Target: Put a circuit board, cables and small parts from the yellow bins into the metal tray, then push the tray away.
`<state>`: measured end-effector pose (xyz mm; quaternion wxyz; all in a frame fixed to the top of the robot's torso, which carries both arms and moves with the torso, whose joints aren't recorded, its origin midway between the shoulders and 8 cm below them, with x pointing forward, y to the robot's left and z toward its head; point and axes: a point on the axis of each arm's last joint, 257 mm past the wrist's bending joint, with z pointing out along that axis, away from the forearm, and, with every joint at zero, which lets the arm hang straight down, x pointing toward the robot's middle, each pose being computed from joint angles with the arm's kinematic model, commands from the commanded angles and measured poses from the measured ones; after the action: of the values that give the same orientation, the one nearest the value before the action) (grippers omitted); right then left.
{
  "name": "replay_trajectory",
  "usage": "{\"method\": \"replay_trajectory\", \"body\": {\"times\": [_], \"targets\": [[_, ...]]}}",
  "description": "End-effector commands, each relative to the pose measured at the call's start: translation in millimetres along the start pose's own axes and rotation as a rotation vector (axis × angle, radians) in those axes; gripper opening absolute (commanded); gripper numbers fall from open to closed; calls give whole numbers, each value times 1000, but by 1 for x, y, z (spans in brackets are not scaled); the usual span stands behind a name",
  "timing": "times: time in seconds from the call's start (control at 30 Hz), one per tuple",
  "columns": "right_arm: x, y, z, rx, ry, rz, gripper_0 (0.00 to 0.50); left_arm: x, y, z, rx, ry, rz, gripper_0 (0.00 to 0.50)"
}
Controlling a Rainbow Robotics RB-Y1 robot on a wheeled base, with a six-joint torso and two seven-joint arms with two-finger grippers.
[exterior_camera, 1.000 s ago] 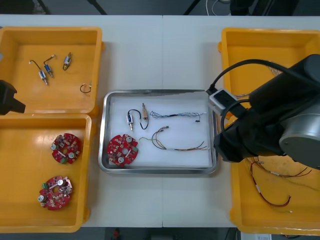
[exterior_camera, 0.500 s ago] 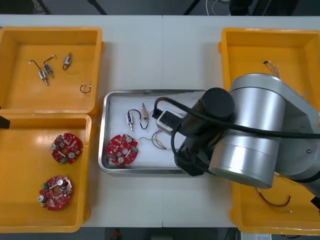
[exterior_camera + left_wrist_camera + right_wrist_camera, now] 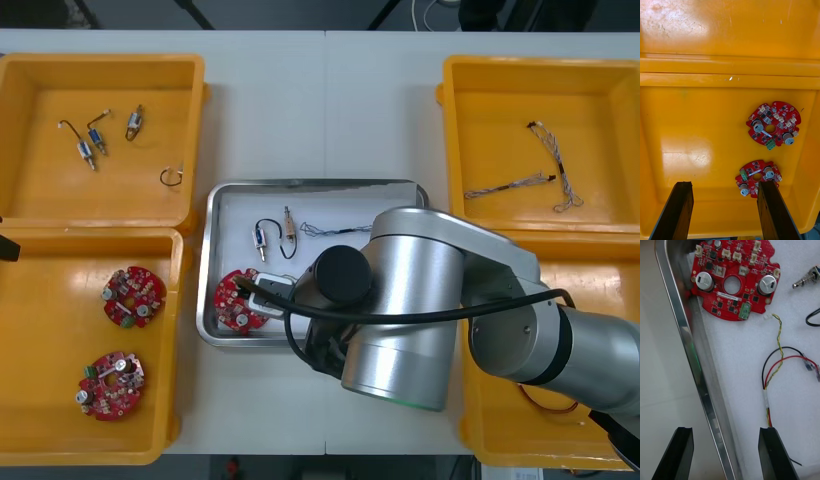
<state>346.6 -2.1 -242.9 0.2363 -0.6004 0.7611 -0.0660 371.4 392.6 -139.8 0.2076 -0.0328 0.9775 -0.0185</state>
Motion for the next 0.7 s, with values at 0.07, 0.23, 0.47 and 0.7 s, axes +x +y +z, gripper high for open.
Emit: {"method": "replay_trajectory", "body": {"times": [0.07,0.23,0.47,0.7], "targets": [[-25,15,14,17,-39,-131,500,0,15,-12,-60,-11,93,500],[-23,20,27,26,-31,-165,500,0,15,-12,-60,-11,93,500],[-19,26,41,19,3,-182,500,0,15,-12,-60,-11,93,500],[-20,32,56,15,7,-188,500,0,15,-12,-60,-11,93,500]]}}
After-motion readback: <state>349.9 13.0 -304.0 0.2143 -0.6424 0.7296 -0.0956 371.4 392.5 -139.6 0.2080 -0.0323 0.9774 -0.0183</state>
